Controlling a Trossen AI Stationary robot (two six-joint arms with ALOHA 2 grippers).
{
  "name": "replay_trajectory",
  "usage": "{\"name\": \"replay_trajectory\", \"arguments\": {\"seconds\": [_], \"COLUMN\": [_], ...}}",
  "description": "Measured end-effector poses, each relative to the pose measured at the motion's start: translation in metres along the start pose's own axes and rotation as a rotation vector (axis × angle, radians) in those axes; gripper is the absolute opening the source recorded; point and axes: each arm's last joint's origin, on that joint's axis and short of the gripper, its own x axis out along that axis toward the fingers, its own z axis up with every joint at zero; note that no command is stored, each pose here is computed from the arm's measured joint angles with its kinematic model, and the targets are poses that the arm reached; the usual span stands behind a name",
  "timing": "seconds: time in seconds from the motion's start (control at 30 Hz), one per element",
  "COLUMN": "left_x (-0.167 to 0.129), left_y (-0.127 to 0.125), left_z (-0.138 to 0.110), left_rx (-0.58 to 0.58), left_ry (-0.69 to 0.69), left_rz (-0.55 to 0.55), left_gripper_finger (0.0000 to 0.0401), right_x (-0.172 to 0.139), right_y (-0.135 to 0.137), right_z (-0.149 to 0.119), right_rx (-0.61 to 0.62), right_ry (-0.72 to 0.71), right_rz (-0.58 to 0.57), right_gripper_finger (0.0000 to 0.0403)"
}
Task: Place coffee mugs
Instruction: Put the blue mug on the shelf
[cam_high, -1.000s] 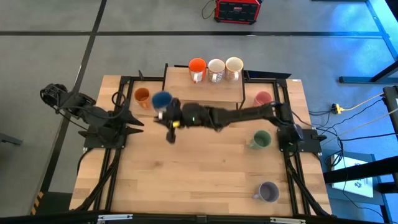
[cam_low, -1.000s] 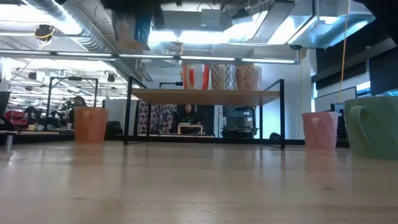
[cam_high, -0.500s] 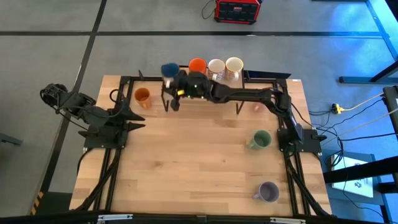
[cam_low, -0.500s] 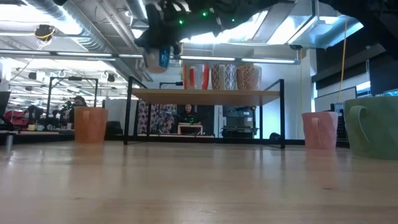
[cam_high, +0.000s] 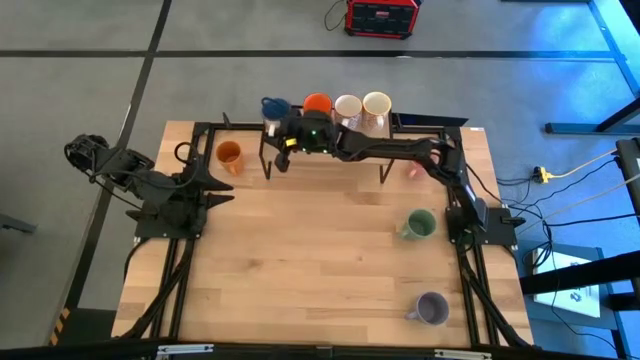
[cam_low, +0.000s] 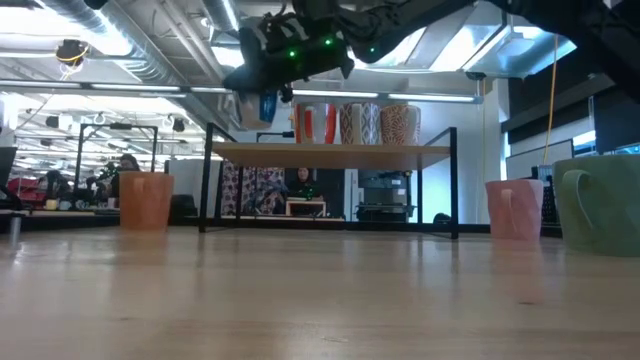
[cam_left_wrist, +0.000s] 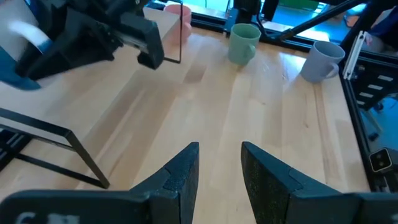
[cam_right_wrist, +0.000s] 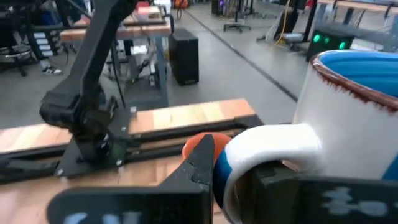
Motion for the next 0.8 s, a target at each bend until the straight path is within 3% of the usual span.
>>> {"name": "replay_trajectory", "arguments": {"seconds": [0.37,0.8], "left_x": [0.0,0.0], "left_y": [0.0,0.0], "left_z": [0.0,0.001], "left_rx": [0.003,0.012], "left_ry": [-0.01,-0.017], "left_rz": [0.016,0.022], "left_gripper_finger": [0.0114,0.0114], "right_x": [0.01,0.009], "right_y": [-0.015,-0.027], "right_z": [-0.017,-0.018], "right_rx": [-0.001,-0.001], "right_ry": [-0.003,0.01], "right_rz": [-0.11,-0.108], "right_gripper_finger": [0.0021,0.0021]}}
